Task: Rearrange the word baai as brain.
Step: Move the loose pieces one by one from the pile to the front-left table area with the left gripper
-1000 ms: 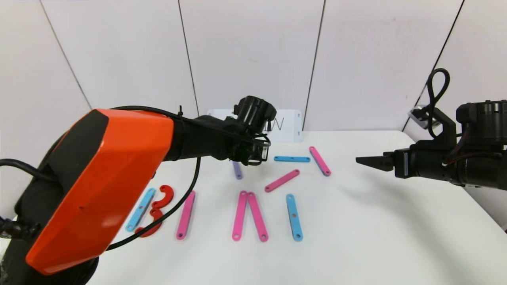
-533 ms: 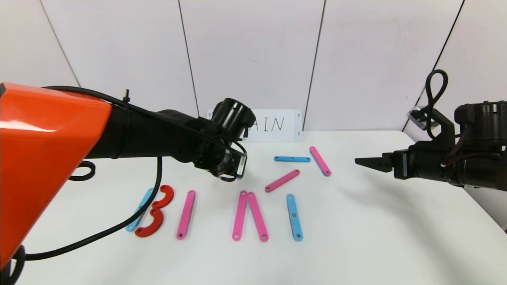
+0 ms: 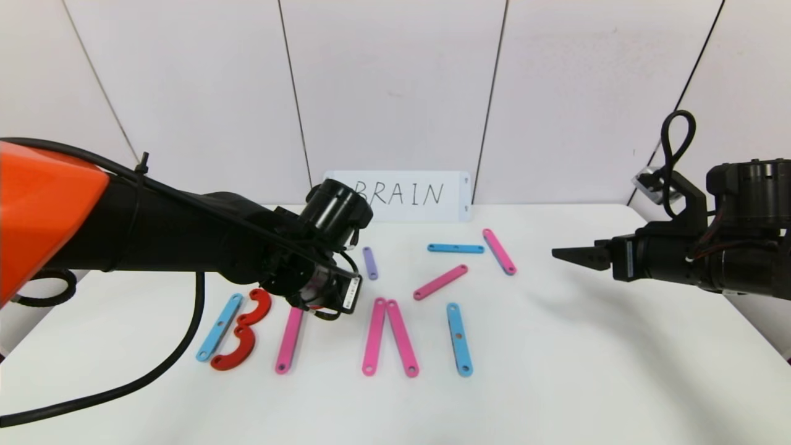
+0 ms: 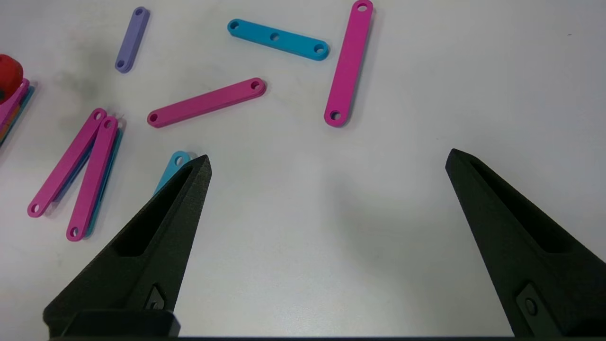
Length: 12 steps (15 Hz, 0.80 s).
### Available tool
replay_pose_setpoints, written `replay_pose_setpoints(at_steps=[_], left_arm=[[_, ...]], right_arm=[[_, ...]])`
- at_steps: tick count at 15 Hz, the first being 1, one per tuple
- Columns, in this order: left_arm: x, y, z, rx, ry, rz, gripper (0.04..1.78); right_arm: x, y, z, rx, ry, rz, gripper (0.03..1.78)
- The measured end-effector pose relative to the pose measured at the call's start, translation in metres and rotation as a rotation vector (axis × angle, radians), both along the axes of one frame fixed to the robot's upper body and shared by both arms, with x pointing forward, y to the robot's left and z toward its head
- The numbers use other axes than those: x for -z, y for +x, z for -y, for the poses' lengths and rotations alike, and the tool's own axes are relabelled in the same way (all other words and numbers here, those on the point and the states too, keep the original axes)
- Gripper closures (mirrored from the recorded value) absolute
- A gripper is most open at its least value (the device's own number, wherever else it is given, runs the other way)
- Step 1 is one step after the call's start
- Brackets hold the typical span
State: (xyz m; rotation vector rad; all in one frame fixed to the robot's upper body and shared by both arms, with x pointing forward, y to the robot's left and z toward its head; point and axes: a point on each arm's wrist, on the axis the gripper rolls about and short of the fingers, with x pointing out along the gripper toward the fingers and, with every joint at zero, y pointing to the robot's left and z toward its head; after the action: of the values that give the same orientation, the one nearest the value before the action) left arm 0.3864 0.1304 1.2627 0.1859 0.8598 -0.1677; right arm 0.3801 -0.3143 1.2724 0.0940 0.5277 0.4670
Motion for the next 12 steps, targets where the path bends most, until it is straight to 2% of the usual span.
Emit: replay_pose_setpoints(at_steps=[5, 12], left_arm=[[0.017, -0.004, -0.005, 0.06, 0.004, -0.006, 1.52], [0.029, -0.001, -0.011, 0.064, 0.04, -0.034, 1.52]], right_arm=[[-0.001, 0.0, 0.0, 0.0, 0.0, 0.002, 0.08], [0.0, -0.001, 0.0, 0.0, 0.0, 0.0, 0.08]])
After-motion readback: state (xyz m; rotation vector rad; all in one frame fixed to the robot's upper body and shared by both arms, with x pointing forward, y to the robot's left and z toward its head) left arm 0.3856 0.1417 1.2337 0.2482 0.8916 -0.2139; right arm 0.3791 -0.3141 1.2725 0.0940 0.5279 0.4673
